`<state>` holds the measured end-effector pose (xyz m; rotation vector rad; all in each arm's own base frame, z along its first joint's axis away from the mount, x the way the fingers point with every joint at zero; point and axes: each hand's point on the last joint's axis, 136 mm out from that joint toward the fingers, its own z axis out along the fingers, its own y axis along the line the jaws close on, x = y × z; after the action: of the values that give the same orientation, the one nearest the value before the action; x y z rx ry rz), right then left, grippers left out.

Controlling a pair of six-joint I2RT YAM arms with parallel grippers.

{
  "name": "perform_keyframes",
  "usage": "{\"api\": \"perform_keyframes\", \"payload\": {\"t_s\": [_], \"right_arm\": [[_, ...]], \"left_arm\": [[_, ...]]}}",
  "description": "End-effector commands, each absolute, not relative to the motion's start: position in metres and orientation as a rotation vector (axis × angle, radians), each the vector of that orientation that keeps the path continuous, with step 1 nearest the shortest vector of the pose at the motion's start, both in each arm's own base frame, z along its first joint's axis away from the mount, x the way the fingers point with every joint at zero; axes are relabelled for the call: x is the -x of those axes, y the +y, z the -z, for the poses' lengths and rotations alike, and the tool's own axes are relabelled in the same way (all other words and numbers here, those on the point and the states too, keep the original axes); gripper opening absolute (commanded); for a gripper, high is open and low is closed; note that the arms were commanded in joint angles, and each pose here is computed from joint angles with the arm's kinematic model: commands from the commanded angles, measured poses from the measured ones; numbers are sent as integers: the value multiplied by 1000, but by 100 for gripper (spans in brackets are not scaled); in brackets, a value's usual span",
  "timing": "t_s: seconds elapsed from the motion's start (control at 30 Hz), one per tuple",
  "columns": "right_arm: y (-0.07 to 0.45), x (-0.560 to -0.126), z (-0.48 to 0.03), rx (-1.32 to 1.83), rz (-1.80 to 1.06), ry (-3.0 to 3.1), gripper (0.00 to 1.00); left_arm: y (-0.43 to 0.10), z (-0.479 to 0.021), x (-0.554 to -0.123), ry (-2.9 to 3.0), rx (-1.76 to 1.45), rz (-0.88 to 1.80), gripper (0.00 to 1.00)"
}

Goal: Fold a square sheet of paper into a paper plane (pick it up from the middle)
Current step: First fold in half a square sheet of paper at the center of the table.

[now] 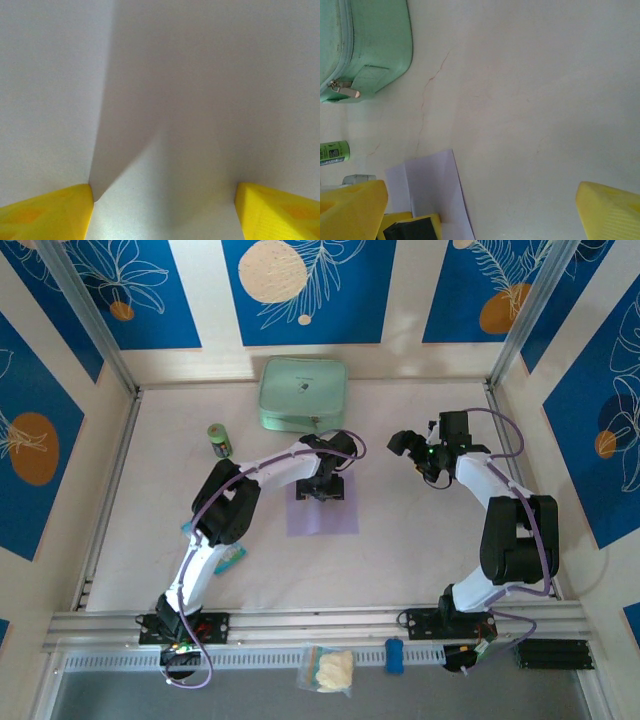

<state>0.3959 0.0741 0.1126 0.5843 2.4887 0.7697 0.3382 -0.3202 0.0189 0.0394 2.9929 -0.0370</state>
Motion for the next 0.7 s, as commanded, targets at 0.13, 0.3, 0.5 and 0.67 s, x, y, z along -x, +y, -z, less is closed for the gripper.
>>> {"api": "perform_keyframes", "payload": {"t_s": [0.13, 0.3, 0.5, 0.67], "right_arm": [[71, -400, -113, -604, -762, 2497, 97], [72, -400, -114, -600, -796, 2479, 97], [86, -401, -123, -549, -940, 2434, 96], [91, -398, -122, -536, -940, 2450, 96]], "left_arm": [[-306, 6, -318, 3076, -25, -66, 62], [-323, -30, -326, 3000, -51, 150, 42], [-338, -77, -343, 2935, -149, 576, 31], [-346, -112, -353, 2809, -151, 887, 28]]}}
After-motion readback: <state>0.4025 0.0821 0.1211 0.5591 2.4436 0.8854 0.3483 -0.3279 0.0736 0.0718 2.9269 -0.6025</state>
